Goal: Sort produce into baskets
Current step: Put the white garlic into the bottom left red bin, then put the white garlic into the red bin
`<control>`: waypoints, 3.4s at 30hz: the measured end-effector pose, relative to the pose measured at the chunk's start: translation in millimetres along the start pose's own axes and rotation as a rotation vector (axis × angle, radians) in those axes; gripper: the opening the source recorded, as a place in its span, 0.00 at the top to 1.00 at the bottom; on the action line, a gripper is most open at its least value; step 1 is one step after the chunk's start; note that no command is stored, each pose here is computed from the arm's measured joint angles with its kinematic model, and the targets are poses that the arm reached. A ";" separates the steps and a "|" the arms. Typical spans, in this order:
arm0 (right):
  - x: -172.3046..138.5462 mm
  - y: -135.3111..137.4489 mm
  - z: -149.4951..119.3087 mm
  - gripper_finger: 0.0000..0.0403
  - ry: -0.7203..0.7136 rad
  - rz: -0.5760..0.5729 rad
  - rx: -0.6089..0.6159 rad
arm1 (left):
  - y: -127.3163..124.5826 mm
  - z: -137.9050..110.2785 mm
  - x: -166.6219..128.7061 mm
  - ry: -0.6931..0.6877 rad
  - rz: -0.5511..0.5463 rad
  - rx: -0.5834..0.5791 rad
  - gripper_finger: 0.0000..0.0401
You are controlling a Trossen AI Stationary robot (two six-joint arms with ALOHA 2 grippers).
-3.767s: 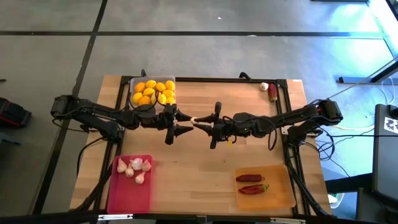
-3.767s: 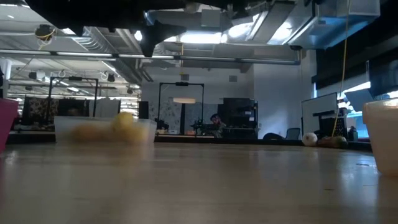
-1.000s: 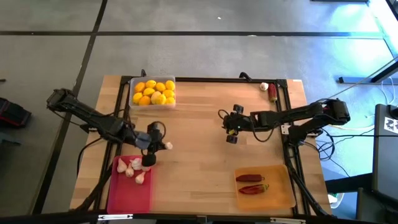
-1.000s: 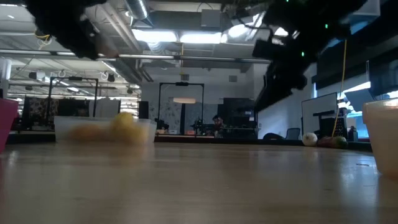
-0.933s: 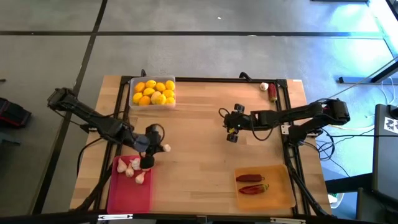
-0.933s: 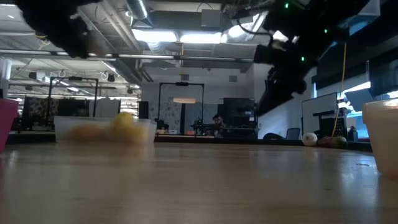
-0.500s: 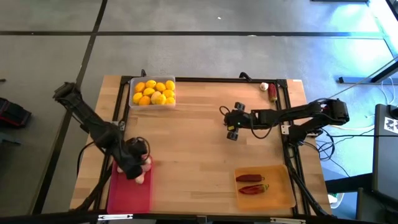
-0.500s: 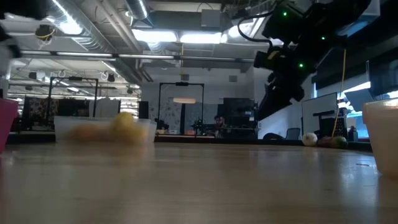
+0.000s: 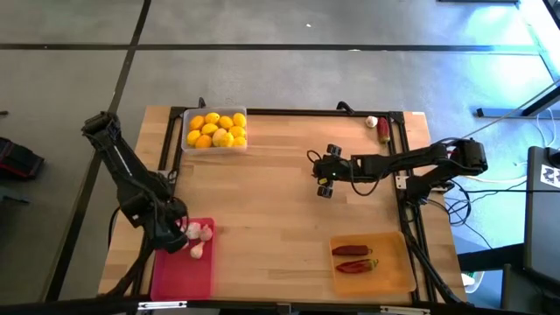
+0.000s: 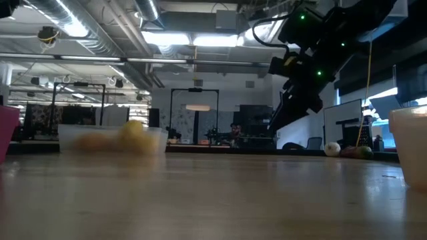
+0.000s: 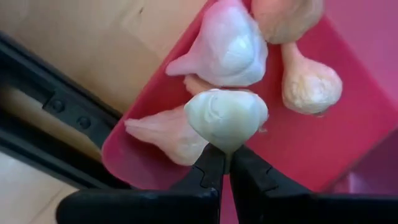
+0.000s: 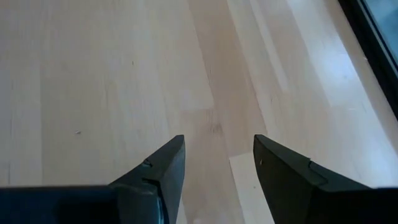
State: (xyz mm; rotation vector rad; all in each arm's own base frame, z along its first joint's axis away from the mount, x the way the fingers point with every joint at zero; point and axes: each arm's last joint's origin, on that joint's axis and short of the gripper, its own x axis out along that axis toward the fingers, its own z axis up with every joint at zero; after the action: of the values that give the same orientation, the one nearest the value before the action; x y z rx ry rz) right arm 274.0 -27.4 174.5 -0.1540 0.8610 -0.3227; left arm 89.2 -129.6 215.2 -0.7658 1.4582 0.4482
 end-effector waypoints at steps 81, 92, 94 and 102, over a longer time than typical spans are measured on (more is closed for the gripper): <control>-32.5 -218.5 -69.6 0.19 0.569 -0.448 0.723 | 20.0 163.2 -10.4 -1.078 -0.191 0.473 0.58; -10.2 -246.4 -98.2 0.19 0.572 -0.436 0.819 | 19.3 168.8 -5.3 -1.065 -0.170 0.464 0.58; -6.8 -249.2 -101.3 0.19 0.569 -0.434 0.822 | 19.6 168.9 -4.0 -1.056 -0.160 0.472 0.58; 5.6 -250.8 -108.8 0.19 0.600 -0.427 0.809 | 18.4 169.8 -4.1 -1.064 -0.165 0.472 0.58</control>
State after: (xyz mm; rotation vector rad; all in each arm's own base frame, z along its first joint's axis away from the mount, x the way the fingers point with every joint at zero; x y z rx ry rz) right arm 140.0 -265.6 166.0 0.5480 1.2181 -1.1285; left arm 197.0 2.6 205.9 -0.1741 0.4528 0.2837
